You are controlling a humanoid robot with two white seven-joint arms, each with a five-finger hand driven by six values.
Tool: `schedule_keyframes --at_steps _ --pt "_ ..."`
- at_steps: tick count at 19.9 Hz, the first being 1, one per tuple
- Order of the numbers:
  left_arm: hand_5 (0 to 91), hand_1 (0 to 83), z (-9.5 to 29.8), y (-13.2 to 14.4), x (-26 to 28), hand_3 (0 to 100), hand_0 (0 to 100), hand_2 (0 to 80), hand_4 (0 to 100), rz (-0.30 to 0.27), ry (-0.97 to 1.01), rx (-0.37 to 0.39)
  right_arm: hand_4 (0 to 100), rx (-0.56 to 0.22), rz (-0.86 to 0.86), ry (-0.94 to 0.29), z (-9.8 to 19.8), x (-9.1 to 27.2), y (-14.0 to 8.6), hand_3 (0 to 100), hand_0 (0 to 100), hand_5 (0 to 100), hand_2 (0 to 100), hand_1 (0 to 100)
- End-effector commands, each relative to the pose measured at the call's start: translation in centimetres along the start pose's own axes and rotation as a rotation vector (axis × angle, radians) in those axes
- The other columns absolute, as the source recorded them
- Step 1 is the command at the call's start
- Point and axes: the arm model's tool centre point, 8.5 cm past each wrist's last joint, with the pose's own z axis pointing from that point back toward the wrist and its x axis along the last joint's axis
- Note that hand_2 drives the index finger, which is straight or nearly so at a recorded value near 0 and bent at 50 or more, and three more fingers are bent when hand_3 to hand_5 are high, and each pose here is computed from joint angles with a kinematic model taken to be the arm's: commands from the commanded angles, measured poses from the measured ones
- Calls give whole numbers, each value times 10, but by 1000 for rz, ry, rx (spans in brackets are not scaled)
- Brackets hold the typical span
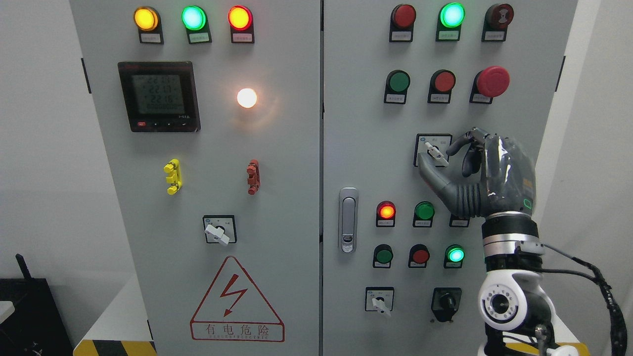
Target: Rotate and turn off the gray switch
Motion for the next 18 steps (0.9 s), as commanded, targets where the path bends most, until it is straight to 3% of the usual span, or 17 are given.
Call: schedule_keyframes --at_steps 1,10,12,18 --pt "0 389 -1 0 15 0 120 0 0 29 -33 1 915 9 6 5 -1 -1 2 959 125 1000 607 456" --pt "0 389 -1 0 15 0 120 0 0 29 -33 1 914 9 6 4 -2 0 2 960 167 1000 614 466" --pt "0 389 -1 0 15 0 120 0 0 29 -33 1 914 9 6 4 -2 0 2 962 237 1000 616 462" --pt "0 389 -1 0 15 0 120 0 0 29 -33 1 914 10 4 4 -2 0 2 964 284 1000 622 458"
